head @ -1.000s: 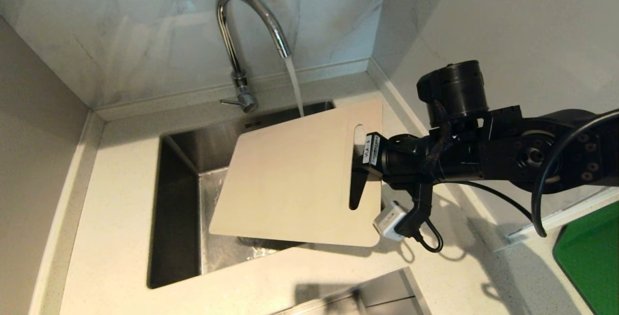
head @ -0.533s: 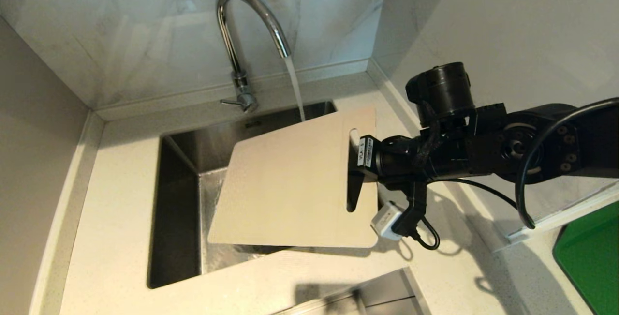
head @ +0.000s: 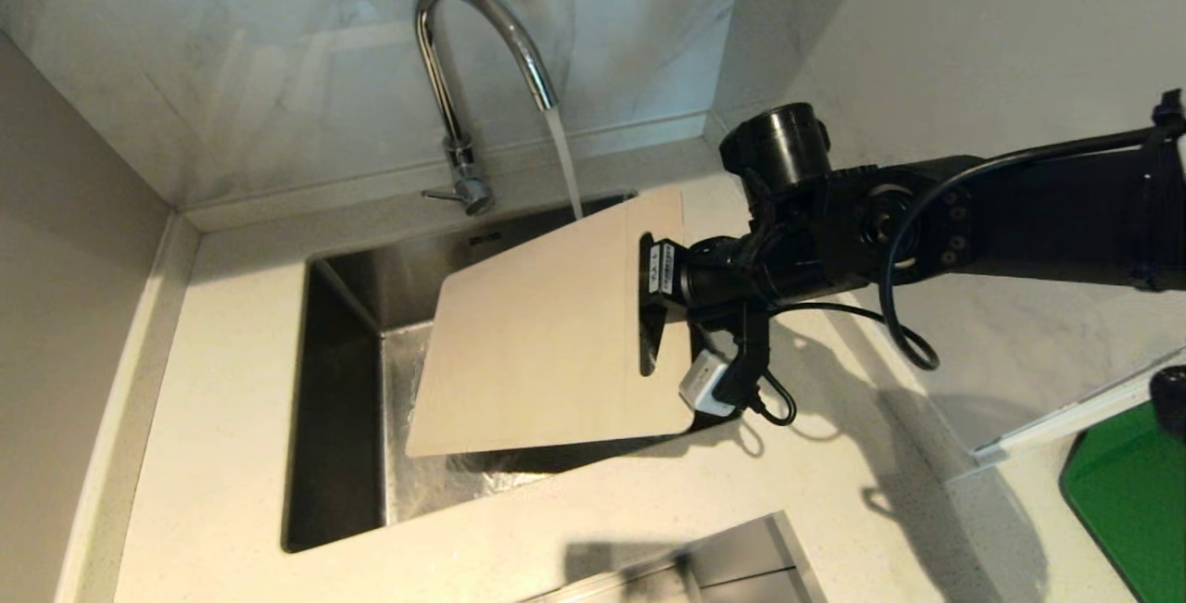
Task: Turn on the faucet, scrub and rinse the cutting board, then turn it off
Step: Scrub the cutting board underwater
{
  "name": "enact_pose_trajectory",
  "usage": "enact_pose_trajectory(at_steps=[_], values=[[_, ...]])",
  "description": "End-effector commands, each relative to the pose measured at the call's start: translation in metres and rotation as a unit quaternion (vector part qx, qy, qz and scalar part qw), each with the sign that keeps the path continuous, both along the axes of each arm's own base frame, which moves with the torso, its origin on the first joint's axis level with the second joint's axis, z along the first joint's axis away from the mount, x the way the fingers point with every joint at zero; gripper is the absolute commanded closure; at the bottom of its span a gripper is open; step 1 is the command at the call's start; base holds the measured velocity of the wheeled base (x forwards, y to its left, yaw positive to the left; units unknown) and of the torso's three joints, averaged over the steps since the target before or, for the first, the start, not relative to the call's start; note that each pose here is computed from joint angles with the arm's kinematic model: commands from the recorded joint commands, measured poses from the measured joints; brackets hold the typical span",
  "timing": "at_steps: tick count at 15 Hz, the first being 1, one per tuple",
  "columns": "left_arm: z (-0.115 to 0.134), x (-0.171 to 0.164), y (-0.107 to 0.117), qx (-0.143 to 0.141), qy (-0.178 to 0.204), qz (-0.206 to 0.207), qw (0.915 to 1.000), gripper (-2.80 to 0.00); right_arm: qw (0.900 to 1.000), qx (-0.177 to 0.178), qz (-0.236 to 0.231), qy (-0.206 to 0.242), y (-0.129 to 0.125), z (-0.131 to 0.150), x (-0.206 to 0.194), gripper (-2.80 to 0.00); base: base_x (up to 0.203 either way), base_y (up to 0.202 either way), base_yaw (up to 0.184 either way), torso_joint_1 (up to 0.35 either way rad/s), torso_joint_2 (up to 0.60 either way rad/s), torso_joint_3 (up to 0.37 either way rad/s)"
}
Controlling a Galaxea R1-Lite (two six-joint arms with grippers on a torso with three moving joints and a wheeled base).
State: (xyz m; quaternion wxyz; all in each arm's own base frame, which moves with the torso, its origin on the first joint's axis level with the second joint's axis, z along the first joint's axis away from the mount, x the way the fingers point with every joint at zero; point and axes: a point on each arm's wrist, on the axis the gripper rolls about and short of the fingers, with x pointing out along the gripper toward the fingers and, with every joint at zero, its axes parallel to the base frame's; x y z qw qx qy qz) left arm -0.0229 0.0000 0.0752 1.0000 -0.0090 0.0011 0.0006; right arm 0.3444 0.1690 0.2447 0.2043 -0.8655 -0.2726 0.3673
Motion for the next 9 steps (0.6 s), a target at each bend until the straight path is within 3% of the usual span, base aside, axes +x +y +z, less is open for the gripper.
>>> enact_pose_trajectory(at_steps=[1, 9], values=[[-0.001, 0.000, 0.000, 0.000, 0.002, 0.000, 1.0000, 0.00, 1.000, -0.012, 0.007, 0.010, 0.009, -0.016, 0.017, 0.00, 0.000, 0.000, 0.000, 0.000, 0.00, 0.000], [-0.001, 0.000, 0.000, 0.000, 0.001, 0.000, 1.0000, 0.00, 1.000, -0.025, 0.004, -0.015, 0.010, -0.016, 0.041, 0.00, 0.000, 0.000, 0.000, 0.000, 0.00, 0.000]])
